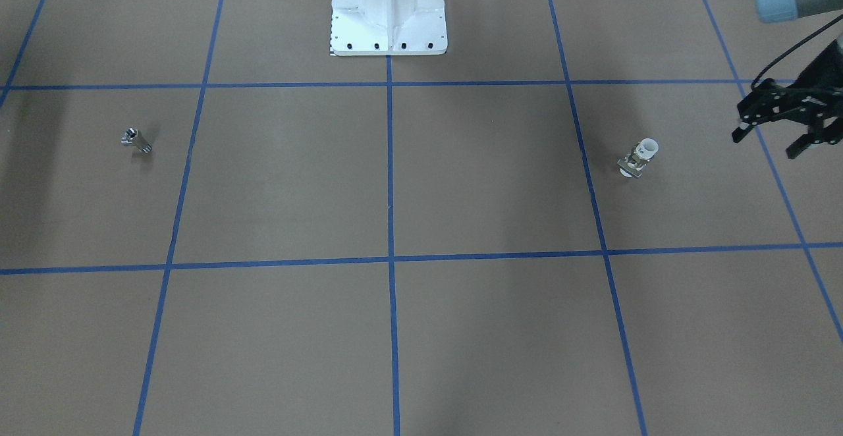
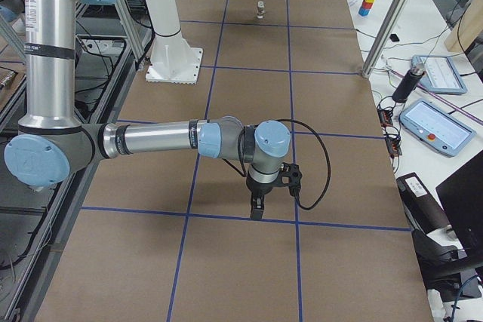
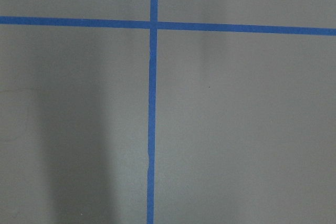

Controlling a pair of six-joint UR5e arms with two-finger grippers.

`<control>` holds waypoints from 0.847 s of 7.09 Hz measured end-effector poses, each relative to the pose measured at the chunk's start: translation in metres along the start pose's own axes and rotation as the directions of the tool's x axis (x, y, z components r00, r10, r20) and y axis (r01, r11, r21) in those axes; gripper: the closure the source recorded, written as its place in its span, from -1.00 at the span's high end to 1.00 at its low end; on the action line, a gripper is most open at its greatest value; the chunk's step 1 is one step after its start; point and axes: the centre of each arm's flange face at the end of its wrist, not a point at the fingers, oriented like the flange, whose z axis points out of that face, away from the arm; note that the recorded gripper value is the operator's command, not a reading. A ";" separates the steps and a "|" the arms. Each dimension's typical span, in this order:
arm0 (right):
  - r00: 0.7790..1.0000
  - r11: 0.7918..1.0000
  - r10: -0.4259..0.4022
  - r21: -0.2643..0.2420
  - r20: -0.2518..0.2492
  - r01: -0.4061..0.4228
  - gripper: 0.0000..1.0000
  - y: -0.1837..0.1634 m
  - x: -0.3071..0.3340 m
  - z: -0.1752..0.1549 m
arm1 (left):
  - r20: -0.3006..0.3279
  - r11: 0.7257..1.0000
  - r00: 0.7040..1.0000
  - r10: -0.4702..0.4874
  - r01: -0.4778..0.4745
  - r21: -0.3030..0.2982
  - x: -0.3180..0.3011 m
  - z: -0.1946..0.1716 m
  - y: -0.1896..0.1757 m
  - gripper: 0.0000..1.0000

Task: Assemble PPR valve and pipe with both arms
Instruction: 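Move the left gripper down onto the upright white PPR pipe piece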

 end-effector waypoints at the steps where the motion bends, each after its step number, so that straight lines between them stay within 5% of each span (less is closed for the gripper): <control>1: 1.000 1.000 0.001 -0.002 0.000 -0.001 1.00 0.001 0.001 0.001 | -0.008 1.000 1.000 -0.005 0.005 -0.018 0.024 0.025 0.008 1.00; 6: 1.000 1.000 0.007 -0.008 0.000 -0.007 1.00 0.004 0.003 0.004 | 0.071 0.997 0.997 -0.036 0.041 -0.068 0.095 0.105 0.045 0.99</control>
